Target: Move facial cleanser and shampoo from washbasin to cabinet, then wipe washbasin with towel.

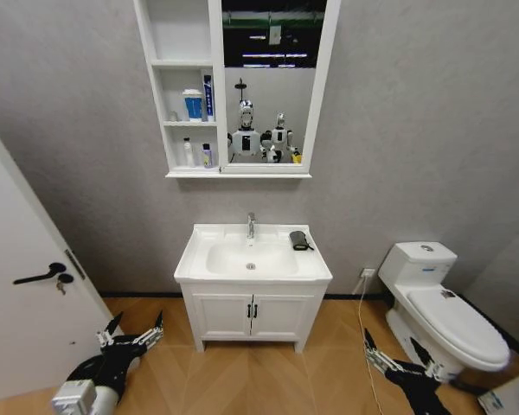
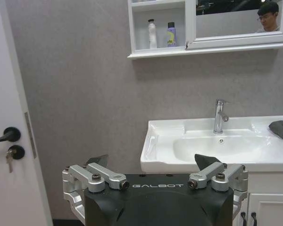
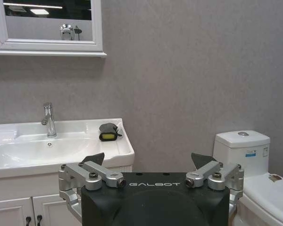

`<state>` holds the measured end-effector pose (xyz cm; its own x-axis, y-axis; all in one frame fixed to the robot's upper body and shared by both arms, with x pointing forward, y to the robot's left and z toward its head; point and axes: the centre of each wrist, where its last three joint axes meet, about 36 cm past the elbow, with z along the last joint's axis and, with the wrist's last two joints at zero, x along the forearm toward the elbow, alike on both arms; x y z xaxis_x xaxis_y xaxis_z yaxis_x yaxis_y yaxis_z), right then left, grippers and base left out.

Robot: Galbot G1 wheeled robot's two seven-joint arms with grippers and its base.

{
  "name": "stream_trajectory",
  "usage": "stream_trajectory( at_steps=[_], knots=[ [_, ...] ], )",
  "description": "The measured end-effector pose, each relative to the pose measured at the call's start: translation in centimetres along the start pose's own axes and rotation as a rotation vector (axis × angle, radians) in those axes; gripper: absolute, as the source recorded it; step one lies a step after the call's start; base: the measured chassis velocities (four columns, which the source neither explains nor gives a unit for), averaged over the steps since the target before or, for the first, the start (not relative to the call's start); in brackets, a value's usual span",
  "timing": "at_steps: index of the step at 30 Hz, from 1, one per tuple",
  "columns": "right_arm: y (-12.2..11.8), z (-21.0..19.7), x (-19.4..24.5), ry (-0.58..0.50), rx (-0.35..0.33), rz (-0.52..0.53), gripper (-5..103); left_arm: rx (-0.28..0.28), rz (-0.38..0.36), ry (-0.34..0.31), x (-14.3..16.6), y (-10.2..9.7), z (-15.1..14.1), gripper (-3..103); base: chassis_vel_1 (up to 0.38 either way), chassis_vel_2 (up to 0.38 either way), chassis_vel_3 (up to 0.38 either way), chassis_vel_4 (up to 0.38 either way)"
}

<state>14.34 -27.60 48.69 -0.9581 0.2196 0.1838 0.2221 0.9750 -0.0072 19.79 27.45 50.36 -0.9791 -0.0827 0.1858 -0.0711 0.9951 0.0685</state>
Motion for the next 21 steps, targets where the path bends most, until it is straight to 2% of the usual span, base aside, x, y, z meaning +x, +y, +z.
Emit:
stream_trajectory(
  at_steps=[7,13,17,21],
  knots=[
    [0.00,0.00,0.00,0.000,0.000,0.000,100,0.000,0.000,0.000,0.00,0.00,0.00,100,0.364,-0.336,-0.377,0.330],
    [0.00,0.00,0.00,0.000,0.000,0.000,100,0.000,0.000,0.000,0.00,0.00,0.00,100,0.432,-0.223,-0.431,0.199],
    [0.00,0.00,0.00,0.000,0.000,0.000,100,0.000,0.000,0.000,0.00,0.00,0.00,100,0.392,-0.094,-0.385,0.083],
    [0.01,-0.01,0.00,0.000,0.000,0.000,100,0.000,0.000,0.000,0.00,0.00,0.00,100,0.151,0.062,-0.215,-0.005]
  ],
)
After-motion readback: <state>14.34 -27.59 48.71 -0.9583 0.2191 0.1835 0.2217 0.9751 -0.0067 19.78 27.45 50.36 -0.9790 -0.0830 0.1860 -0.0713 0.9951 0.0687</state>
